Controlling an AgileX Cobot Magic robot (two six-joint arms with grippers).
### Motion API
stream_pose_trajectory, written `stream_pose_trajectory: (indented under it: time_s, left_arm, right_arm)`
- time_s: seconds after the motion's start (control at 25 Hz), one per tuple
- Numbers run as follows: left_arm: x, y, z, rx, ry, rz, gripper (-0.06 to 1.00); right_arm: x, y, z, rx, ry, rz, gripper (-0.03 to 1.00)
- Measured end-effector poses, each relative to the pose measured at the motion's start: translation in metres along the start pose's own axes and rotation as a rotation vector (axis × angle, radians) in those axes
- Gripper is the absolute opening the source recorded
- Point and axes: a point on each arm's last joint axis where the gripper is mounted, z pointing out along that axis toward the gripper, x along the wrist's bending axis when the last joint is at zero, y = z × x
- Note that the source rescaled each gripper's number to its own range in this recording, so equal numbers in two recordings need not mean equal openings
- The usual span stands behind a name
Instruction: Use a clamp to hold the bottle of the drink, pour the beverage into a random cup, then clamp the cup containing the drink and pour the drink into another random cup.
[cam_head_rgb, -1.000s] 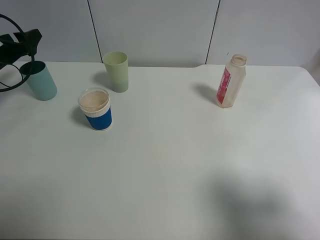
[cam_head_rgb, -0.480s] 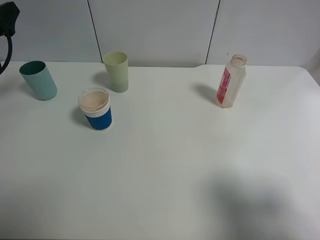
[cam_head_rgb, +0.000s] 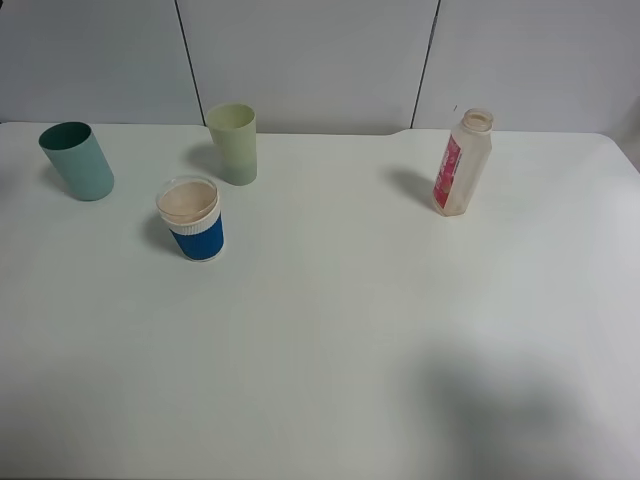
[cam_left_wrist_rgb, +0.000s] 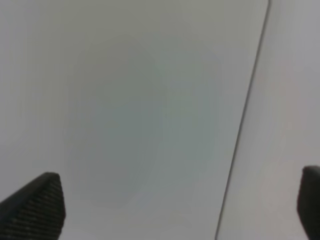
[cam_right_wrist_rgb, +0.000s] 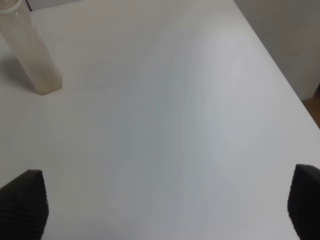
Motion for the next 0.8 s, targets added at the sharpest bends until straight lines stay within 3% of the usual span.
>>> stream_pose_trajectory:
  time_s: [0.32, 0.56, 0.8]
  left_arm:
    - [-0.015, 0.006, -0.028, -0.004, 0.028, 0.009, 0.78]
    - [-0.037, 0.018, -0.052, -0.077, 0.076, 0.033, 0.78]
    - [-0.055, 0.034, -0.068, -0.059, 0.09, 0.039, 0.78]
  right_arm:
    - [0.0, 0.0, 0.0, 0.0, 0.0, 0.0, 0.97]
    - [0.0, 0.0, 0.0, 0.0, 0.0, 0.0, 0.97]
    - [0.0, 0.0, 0.0, 0.0, 0.0, 0.0, 0.97]
